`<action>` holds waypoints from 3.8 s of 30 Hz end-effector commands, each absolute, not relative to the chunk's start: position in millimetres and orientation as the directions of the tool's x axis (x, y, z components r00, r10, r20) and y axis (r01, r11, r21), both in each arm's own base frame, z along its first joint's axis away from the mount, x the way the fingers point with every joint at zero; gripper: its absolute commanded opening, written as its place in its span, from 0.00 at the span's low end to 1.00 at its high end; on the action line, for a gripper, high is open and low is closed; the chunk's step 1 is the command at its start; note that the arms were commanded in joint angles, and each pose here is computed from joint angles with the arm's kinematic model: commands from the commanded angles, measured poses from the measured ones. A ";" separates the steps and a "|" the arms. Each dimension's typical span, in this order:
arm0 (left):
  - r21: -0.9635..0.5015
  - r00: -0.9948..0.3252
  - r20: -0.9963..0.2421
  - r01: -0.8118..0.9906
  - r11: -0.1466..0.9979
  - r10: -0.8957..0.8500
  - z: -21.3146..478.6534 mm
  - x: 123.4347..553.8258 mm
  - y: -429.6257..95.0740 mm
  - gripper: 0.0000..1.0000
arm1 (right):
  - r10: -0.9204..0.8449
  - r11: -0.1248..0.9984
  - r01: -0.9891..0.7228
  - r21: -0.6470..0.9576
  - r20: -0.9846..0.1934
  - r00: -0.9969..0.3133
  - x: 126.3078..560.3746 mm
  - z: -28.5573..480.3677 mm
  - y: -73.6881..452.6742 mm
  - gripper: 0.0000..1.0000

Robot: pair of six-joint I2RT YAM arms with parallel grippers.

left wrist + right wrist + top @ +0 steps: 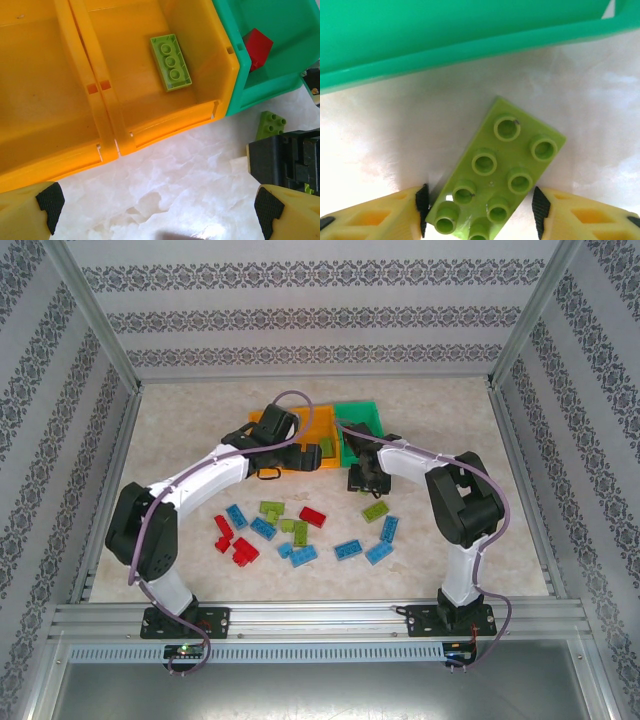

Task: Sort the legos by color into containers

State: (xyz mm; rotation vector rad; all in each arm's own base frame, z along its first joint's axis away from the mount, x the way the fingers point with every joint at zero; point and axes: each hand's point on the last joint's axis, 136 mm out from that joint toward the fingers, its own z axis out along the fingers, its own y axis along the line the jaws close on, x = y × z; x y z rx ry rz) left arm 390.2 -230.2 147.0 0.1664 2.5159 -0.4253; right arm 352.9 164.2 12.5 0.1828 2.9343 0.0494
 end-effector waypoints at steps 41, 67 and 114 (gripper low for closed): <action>-0.257 -0.844 -0.536 0.144 0.956 -0.017 120.9 359.2 -202.7 1.00 | 0.074 0.997 0.079 -0.014 -0.198 -0.977 337.3 13.5 137.1 0.28; -0.126 -0.835 -0.550 0.061 0.990 -0.019 113.4 341.9 -162.8 0.99 | 0.077 0.785 -0.191 0.589 -0.399 -0.914 399.2 139.9 295.5 0.27; 0.003 -0.863 -0.385 -0.354 0.935 -0.326 72.5 234.2 -43.1 1.00 | 0.068 0.845 -0.208 0.493 -0.485 -0.872 411.8 136.0 284.9 0.75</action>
